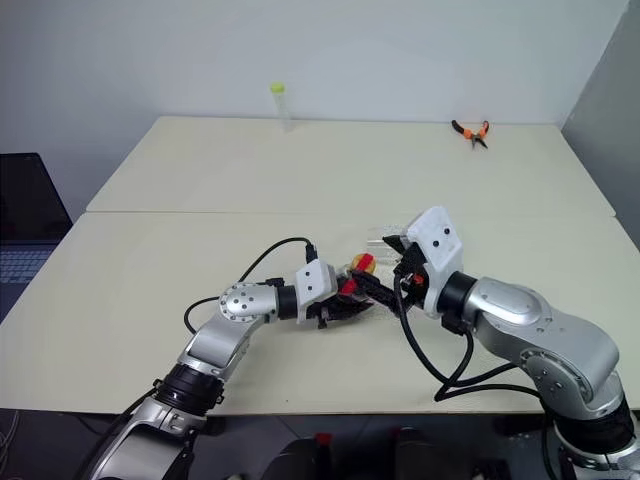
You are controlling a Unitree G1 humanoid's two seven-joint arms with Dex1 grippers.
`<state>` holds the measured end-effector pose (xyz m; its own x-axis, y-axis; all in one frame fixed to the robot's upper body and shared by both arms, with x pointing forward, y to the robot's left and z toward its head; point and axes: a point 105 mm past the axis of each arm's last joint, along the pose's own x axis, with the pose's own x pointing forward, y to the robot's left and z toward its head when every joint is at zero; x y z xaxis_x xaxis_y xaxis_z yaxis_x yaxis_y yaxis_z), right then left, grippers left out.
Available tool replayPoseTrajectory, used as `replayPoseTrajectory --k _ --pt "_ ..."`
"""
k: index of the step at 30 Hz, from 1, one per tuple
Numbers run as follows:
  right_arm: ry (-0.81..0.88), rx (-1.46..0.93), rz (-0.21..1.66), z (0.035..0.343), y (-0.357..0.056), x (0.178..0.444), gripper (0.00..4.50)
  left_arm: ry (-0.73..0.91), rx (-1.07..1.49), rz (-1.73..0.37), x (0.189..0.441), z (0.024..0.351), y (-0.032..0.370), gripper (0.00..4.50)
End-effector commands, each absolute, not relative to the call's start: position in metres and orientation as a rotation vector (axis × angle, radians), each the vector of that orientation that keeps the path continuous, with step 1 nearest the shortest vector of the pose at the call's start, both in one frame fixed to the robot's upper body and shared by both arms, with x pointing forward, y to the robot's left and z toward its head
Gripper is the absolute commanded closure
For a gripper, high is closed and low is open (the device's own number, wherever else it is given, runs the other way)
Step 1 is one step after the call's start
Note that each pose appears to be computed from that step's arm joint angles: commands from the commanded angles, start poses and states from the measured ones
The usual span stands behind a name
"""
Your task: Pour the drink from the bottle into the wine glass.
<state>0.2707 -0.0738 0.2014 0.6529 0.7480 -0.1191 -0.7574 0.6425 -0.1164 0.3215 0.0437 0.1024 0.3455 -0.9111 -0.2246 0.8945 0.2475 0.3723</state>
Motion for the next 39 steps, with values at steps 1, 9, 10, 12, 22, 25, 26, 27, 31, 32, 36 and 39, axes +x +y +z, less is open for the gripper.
replayPoseTrajectory --k 1,9,10,12,22,25,26,27,31,32,36,39 --pt "0.020 -0.179 0.847 0.207 -0.075 0.271 1.67 -0.119 0.503 -1.238 0.321 0.118 0.038 2.45" --pt "0.030 -0.228 0.868 0.204 -0.078 0.273 3.27 -0.127 0.496 -1.246 0.319 0.121 0.036 2.63" --pt "0.028 -0.234 0.884 0.205 -0.080 0.274 3.27 -0.129 0.492 -1.253 0.318 0.122 0.036 2.68" --pt "0.028 -0.245 0.914 0.206 -0.082 0.275 3.27 -0.132 0.486 -1.264 0.317 0.123 0.035 2.80" --pt "0.059 -0.952 1.281 0.197 -0.118 0.325 3.27 -0.155 0.424 -1.398 0.294 0.133 0.032 3.13" --pt "0.026 -0.978 1.380 0.200 -0.111 0.320 3.27 -0.155 0.422 -1.392 0.293 0.133 0.032 3.19" --pt "0.018 -0.904 1.428 0.202 -0.105 0.311 3.27 -0.156 0.422 -1.387 0.293 0.132 0.031 3.21" --pt "0.030 -0.822 1.456 0.204 -0.100 0.304 3.27 -0.157 0.421 -1.383 0.293 0.132 0.031 3.21" --pt "0.080 -0.540 1.502 0.212 -0.092 0.280 3.27 -0.161 0.420 -1.369 0.294 0.131 0.030 3.21" --pt "0.079 -0.493 1.487 0.214 -0.091 0.277 3.27 -0.161 0.421 -1.367 0.295 0.131 0.030 3.22" --pt "0.074 -0.288 1.409 0.221 -0.091 0.259 1.93 -0.162 0.433 -1.353 0.299 0.130 0.030 3.23" --pt "0.039 -0.193 1.318 0.229 -0.092 0.249 0.87 -0.167 0.442 -1.336 0.303 0.130 0.030 3.23"
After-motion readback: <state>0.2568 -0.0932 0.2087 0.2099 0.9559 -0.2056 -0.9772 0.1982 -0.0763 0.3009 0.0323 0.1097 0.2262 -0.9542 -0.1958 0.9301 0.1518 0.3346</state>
